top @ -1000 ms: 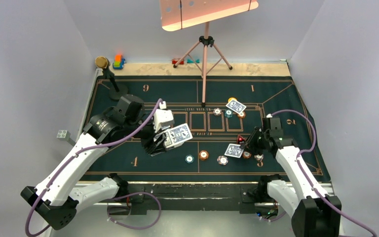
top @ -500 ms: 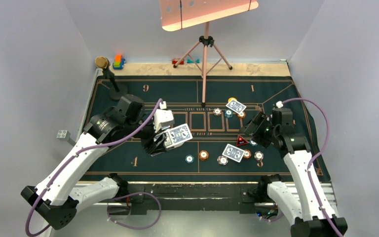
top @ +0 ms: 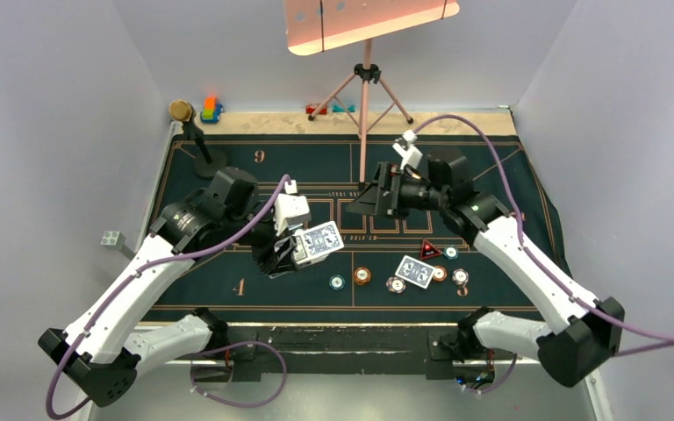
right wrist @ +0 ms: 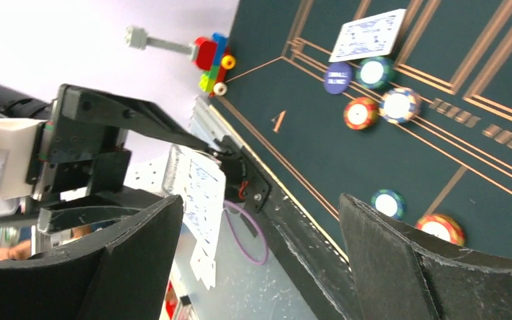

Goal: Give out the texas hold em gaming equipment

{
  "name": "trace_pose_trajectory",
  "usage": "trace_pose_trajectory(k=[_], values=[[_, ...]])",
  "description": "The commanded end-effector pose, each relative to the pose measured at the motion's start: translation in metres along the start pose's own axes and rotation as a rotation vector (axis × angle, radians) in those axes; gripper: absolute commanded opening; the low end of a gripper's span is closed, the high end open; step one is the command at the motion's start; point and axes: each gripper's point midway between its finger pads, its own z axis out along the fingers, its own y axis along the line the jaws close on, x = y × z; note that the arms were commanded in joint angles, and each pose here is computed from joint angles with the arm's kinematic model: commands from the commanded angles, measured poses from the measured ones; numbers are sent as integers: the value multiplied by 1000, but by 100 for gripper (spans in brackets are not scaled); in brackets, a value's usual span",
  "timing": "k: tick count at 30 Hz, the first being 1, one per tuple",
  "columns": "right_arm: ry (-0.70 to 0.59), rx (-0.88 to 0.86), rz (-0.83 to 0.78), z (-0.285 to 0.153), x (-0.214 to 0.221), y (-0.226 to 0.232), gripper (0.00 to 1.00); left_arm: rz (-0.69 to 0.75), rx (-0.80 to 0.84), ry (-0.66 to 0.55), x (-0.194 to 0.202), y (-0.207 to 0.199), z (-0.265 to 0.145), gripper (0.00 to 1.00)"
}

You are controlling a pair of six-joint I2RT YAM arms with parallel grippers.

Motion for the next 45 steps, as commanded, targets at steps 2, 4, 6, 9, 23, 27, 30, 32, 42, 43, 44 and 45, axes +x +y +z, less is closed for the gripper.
trace_pose_trajectory(k=[2,4,6,9,23,27,30,32,42,43,44,45], values=[[79,-185,-121,24,5,53,92,39,12,-48,-14,0,-1,0],[121,-202,-134,35,17,59,93,42,15,-43,-13,0,-1,0],[154,-213,-140,43,25,62,93,41,17,-39,-13,0,0,0],[194,-208,-145,53,38,60,94,45,15,-35,-12,1,0,0],[248,-212,-87,66,63,47,79,50,15,-37,-11,0,-2,0],[266,-187,-73,67,68,39,70,54,14,-39,-12,-1,-3,0],[271,-181,-74,65,70,38,69,55,15,-39,-11,-2,-4,0],[269,-181,-77,63,70,39,68,55,16,-40,-11,-2,-5,0],[250,-139,-85,58,66,32,65,60,18,-52,-14,-5,-8,0],[247,-133,-85,57,66,31,64,60,20,-52,-14,-6,-8,0],[245,-127,-84,56,65,30,63,60,19,-53,-15,-5,-8,0],[241,-124,-83,55,63,28,63,60,19,-54,-15,-5,-8,0]])
